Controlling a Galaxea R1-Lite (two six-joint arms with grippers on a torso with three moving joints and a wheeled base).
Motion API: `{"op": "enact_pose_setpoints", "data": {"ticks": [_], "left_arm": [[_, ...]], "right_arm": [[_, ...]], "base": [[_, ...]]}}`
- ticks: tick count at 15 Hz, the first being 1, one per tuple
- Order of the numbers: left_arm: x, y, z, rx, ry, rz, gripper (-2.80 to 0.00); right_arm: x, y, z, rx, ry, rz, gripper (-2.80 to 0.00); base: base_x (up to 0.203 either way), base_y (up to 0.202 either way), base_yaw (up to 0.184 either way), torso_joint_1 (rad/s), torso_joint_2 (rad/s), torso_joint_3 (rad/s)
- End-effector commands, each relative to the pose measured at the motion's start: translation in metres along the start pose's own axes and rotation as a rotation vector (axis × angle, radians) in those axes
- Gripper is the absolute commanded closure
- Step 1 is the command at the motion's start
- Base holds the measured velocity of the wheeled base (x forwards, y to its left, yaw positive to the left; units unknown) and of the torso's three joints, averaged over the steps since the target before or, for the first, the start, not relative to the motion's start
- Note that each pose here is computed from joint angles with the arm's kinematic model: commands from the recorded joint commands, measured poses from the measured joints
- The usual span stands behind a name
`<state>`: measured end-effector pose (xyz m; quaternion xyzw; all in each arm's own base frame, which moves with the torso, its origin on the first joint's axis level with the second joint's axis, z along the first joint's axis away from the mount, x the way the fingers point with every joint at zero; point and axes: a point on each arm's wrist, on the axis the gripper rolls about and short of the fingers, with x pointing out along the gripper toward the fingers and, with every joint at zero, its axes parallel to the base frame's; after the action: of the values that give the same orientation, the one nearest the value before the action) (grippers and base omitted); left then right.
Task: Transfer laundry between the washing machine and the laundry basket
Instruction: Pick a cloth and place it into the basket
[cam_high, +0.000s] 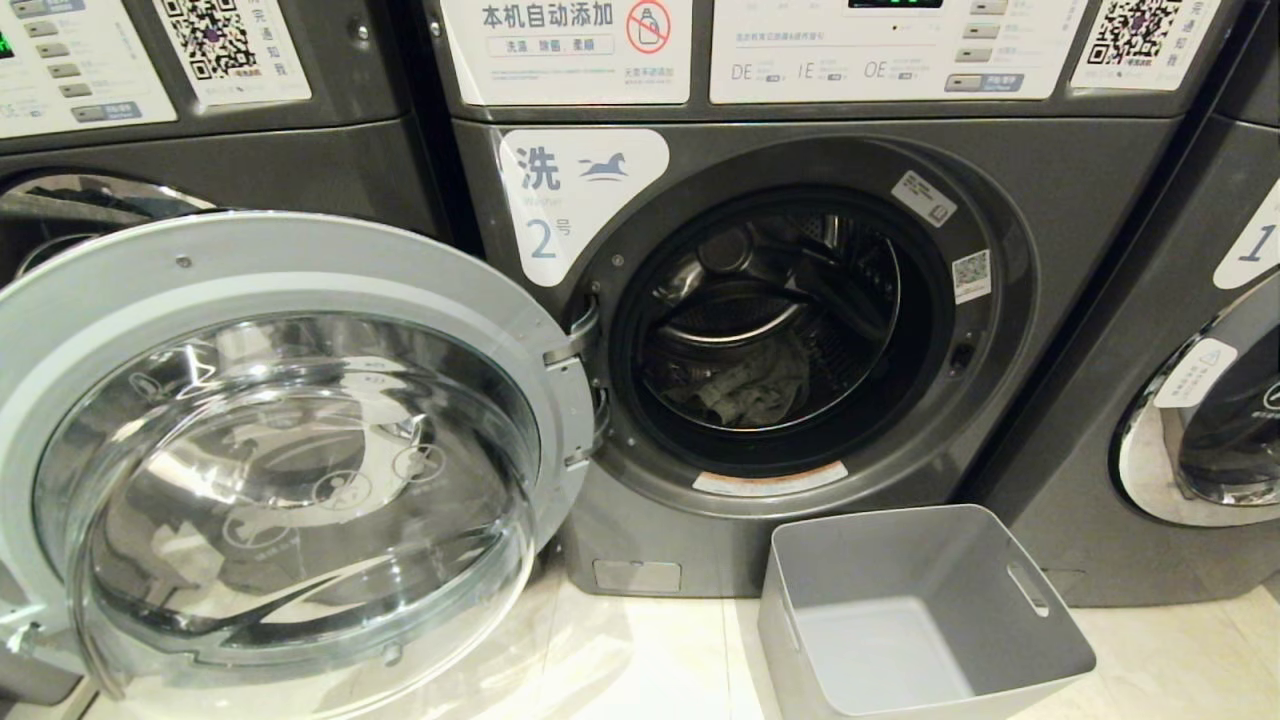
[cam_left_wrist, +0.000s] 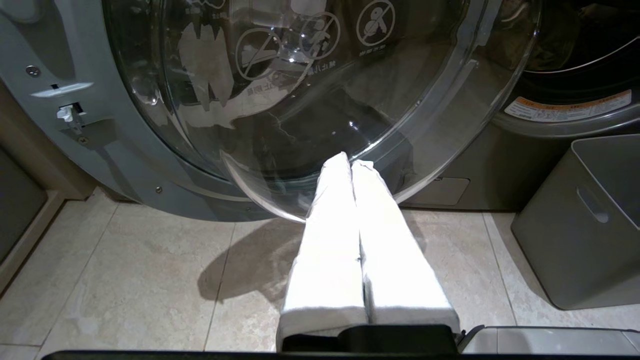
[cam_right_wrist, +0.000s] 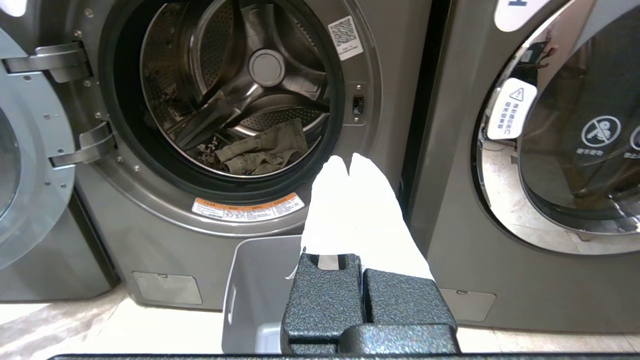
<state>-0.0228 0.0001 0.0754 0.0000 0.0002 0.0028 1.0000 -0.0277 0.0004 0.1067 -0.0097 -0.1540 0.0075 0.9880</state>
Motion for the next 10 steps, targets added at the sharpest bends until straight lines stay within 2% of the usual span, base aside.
{"op": "enact_pose_setpoints", "data": {"ticks": [1, 4, 10], "left_arm": [[-0.0001, 0.0, 0.0001, -0.002, -0.002, 0.001, 0.0], [-0.0001, 0.0, 0.0001, -0.003, -0.002, 0.001, 0.0], [-0.0001, 0.0, 0.0001, -0.002, -0.002, 0.001, 0.0]], "right_arm": [[0.0007, 0.0002, -0.0115, 0.002, 0.039, 0.001, 0.0], [0.0007, 0.0002, -0.0115, 0.002, 0.039, 0.0, 0.0], [0.0007, 0.0002, -0.0115, 0.002, 0.039, 0.0, 0.0]], "base": [[0.0, 0.0, 0.0, 0.0, 0.0, 0.0], [0.0, 0.0, 0.0, 0.003, 0.0, -0.046], [0.0, 0.0, 0.0, 0.004, 0.0, -0.195]]}}
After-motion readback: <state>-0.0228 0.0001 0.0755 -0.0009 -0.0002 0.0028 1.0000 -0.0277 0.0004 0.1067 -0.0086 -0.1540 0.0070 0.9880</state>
